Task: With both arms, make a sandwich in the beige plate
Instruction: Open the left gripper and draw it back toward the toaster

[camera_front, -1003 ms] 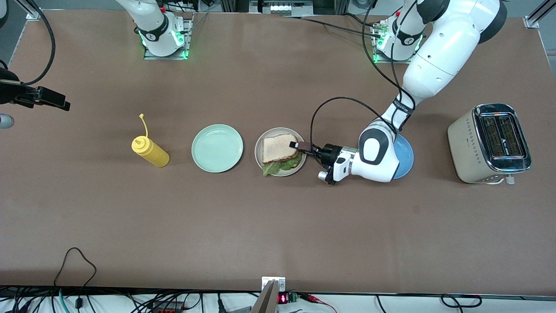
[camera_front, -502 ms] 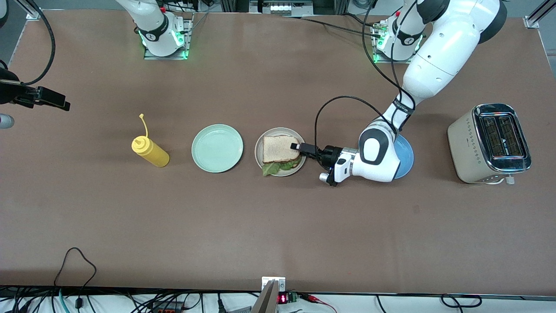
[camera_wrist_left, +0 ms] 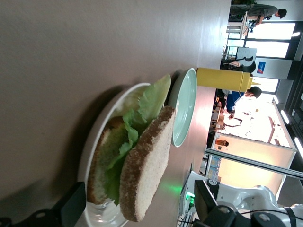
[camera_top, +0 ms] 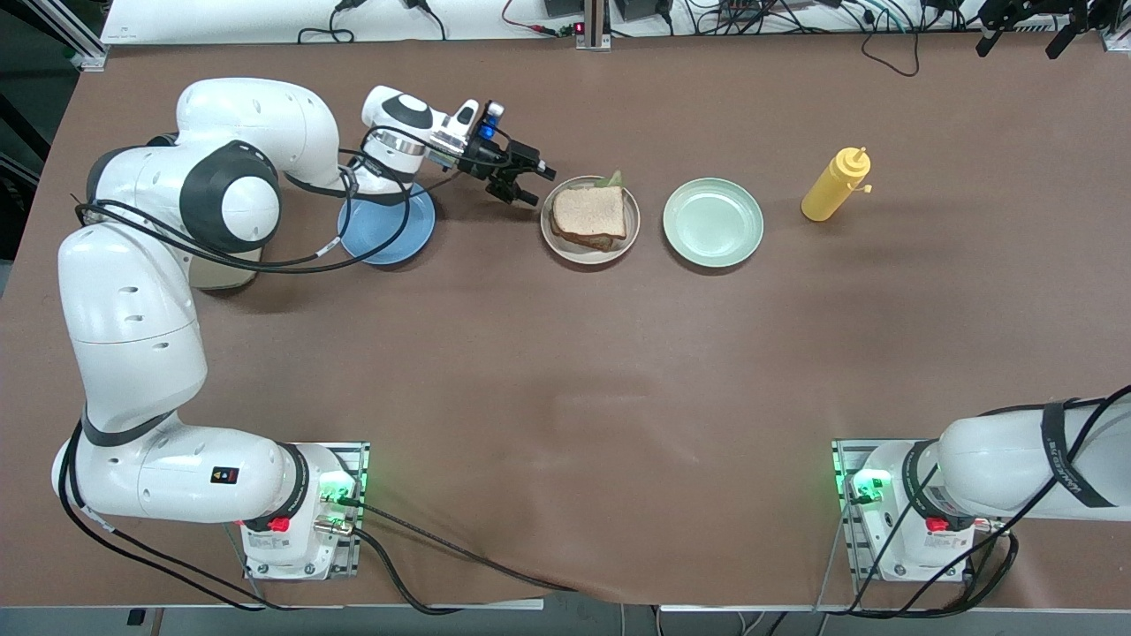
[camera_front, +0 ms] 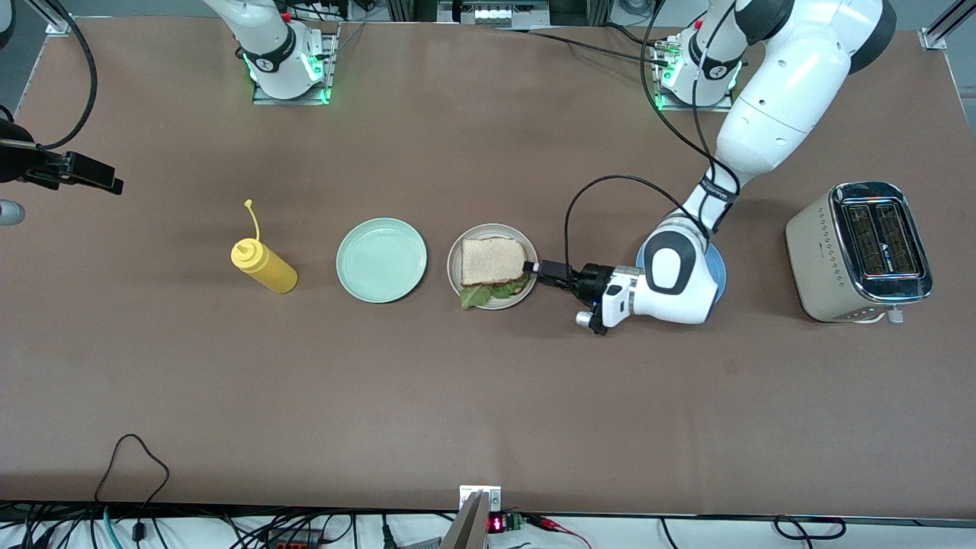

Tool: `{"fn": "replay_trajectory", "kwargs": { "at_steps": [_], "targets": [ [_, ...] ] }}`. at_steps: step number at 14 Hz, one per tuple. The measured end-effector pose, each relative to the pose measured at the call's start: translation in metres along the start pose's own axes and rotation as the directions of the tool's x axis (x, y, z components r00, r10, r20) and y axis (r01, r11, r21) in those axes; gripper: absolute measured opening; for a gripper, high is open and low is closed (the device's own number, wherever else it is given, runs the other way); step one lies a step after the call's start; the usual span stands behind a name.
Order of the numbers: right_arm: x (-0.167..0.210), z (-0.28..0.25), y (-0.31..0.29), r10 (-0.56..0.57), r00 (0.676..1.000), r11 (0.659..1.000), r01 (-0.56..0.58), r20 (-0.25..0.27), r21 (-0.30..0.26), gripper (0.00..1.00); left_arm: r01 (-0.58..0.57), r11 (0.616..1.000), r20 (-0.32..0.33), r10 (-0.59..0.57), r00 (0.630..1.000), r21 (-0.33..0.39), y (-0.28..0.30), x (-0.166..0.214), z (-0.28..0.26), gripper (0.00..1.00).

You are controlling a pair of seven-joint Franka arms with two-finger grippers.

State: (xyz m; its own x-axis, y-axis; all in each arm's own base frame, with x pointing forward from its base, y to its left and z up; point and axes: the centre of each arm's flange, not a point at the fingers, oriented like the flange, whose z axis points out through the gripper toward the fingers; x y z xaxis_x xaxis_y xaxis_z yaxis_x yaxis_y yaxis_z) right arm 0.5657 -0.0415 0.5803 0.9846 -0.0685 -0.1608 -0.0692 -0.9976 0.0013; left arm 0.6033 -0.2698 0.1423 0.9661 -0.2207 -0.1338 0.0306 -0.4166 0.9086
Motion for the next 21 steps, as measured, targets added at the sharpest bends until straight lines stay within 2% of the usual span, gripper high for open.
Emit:
{"fn": "replay_trajectory", "kwargs": {
  "at_steps": [5,9,12,14,16,17,19,21],
  "targets": [
    [0.000,0.000,0.000,0.000,1.000,1.000,0.000,0.000,0.000,1.00,-0.097,0.986,-0.015,0.100,0.995,0.133,0.031,0.004,-0.058,1.00],
    [0.000,0.000,0.000,0.000,1.000,1.000,0.000,0.000,0.000,1.00,-0.184,0.940,0.085,0.166,0.982,0.286,0.053,-0.010,-0.110,1.00],
    [0.000,0.000,0.000,0.000,1.000,1.000,0.000,0.000,0.000,1.00,-0.163,0.900,0.182,0.095,0.979,0.405,0.066,-0.028,-0.156,1.00],
    [0.000,0.000,0.000,0.000,1.000,1.000,0.000,0.000,0.000,1.00,-0.154,0.842,0.217,0.045,0.975,0.517,0.084,-0.038,-0.180,1.00],
    [0.000,0.000,0.000,0.000,1.000,1.000,0.000,0.000,0.000,1.00,-0.163,0.739,0.230,0.011,0.973,0.653,0.106,-0.047,-0.203,1.00],
    [0.000,0.000,0.000,0.000,1.000,1.000,0.000,0.000,0.000,1.00,-0.158,0.683,0.219,-0.003,0.976,0.713,0.117,-0.050,-0.215,1.00],
    [0.000,0.000,0.000,0.000,1.000,1.000,0.000,0.000,0.000,1.00,-0.129,0.597,0.180,-0.025,0.983,0.792,0.132,-0.053,-0.234,1.00],
    [0.000,0.000,0.000,0.000,1.000,1.000,0.000,0.000,0.000,1.00,-0.098,0.546,0.134,-0.025,0.991,0.832,0.141,-0.052,-0.256,1.00]
  ]
}}
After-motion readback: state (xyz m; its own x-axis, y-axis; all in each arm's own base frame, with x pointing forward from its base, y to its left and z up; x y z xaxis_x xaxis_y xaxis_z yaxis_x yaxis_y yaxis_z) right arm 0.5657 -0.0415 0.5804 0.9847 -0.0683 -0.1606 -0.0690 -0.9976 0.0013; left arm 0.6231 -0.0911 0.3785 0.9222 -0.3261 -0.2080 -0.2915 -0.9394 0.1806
